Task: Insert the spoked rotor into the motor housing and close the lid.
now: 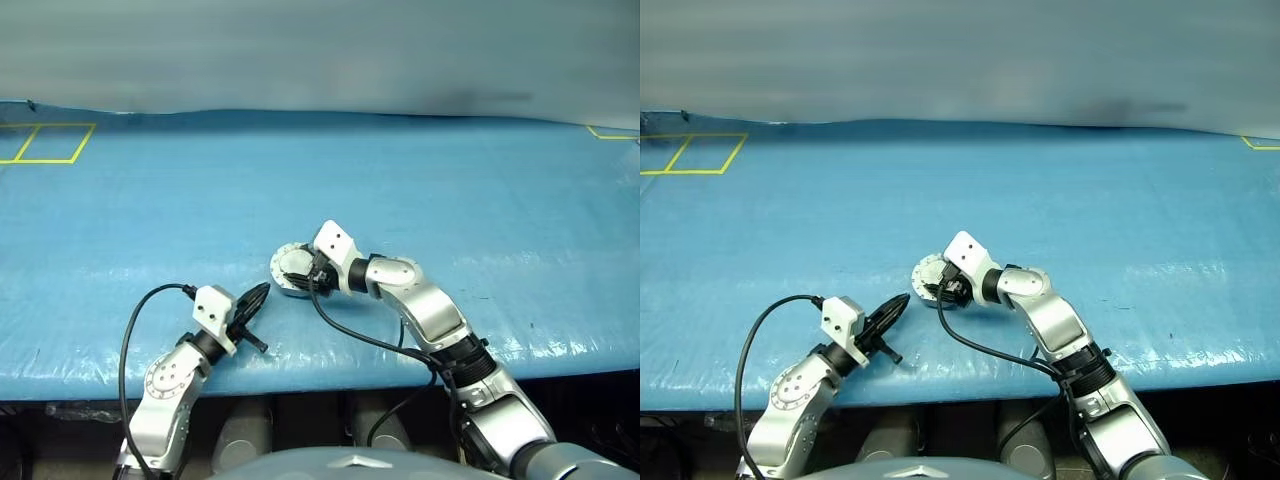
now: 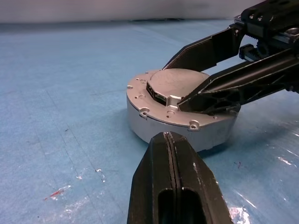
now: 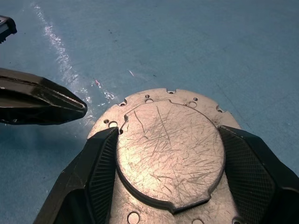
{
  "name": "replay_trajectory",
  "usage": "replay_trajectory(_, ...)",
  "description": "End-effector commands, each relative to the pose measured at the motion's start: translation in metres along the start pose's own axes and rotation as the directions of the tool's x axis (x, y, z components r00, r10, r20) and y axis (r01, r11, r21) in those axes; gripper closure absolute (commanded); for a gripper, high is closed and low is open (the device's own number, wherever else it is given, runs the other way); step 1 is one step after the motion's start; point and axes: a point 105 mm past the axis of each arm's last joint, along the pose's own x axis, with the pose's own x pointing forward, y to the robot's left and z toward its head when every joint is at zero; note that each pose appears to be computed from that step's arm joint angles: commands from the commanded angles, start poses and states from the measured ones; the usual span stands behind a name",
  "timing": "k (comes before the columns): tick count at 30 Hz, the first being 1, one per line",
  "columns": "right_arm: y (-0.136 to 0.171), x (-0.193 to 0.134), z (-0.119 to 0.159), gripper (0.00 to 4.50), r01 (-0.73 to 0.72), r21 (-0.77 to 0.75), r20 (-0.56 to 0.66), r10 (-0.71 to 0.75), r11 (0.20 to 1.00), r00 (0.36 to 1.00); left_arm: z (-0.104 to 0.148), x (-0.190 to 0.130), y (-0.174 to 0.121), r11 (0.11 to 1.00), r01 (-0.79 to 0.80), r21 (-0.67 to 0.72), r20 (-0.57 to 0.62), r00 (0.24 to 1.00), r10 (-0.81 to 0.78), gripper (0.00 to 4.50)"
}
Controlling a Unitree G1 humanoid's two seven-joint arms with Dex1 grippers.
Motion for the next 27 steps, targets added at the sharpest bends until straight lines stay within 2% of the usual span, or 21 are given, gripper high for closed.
replay_trajectory(1,0.003,0.002,-0.016,1.47,0.002,0.039,-0.062,0.001,0.999,0.998,0.039,0.012,0.007,0.999,-0.026,-0.031,0.098,0.995,0.029,4.50)
replay_trajectory(6,0.003,0.003,-0.015,1.47,0.009,0.046,-0.054,-0.007,0.999,0.998,0.056,0.024,0.018,0.988,-0.036,-0.150,0.026,0.999,0.040,4.50)
replay_trajectory(10,0.004,0.003,-0.015,1.47,0.012,0.050,-0.052,-0.010,0.999,0.999,0.055,0.033,0.017,0.959,0.026,-0.281,-0.057,0.997,-0.043,4.50)
replay_trajectory(13,0.004,0.003,-0.015,1.47,0.016,0.059,-0.048,-0.013,0.998,0.999,0.048,0.039,0.019,0.947,0.043,-0.318,-0.119,0.989,-0.085,4.50)
replay_trajectory(17,0.003,0.002,-0.014,1.47,0.022,0.063,-0.042,-0.019,0.998,0.999,0.044,0.045,0.021,0.934,0.047,-0.353,-0.164,0.980,-0.111,4.50)
replay_trajectory(27,0.002,0.000,-0.014,1.47,0.037,0.068,-0.039,-0.034,0.997,0.999,0.023,0.047,0.025,0.945,0.000,-0.328,-0.308,0.946,-0.107,4.50)
